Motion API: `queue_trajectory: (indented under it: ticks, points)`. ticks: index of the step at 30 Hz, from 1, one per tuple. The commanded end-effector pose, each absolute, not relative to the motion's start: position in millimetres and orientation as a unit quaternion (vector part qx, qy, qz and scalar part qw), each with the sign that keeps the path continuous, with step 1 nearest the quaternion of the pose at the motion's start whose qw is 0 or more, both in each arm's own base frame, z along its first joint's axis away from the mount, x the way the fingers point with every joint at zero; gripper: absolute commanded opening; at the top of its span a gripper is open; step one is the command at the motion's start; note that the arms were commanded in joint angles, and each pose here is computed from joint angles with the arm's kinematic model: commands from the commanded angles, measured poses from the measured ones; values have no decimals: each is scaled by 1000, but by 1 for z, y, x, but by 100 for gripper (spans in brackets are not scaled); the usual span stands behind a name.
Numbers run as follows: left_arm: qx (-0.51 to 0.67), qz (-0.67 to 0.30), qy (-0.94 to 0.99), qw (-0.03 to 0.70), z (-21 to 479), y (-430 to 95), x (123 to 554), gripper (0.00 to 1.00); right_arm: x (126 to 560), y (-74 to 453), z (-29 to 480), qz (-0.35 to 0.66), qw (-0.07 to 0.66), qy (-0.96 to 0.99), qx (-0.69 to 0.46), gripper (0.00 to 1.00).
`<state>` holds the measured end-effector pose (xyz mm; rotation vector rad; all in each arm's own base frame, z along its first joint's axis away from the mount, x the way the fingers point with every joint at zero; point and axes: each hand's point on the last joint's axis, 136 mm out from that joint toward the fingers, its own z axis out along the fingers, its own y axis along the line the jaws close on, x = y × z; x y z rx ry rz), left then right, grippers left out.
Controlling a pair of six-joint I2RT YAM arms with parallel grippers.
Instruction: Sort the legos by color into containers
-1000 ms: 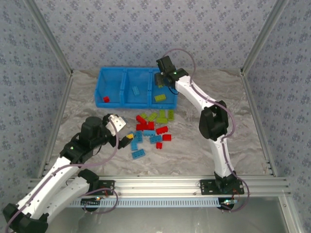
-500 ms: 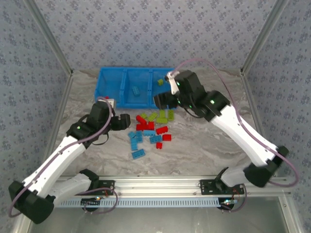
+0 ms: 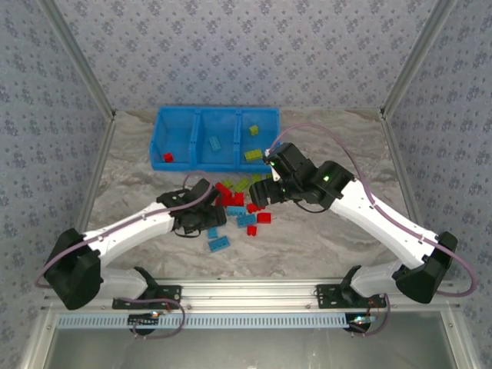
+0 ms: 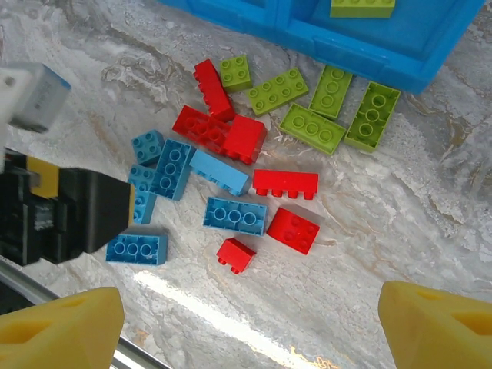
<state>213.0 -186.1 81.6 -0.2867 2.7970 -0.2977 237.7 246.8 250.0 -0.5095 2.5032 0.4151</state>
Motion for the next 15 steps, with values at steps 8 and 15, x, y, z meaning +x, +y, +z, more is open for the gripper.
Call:
queue_trajectory:
  ticks: [8,15]
  points:
    - [-80,-79,956,270,105,-186,262,72,247,242,244,136,273,938,-163,89]
    - [-106,-122,951,265,101,-196,325,74,246,238,241,129,269,941,-158,89]
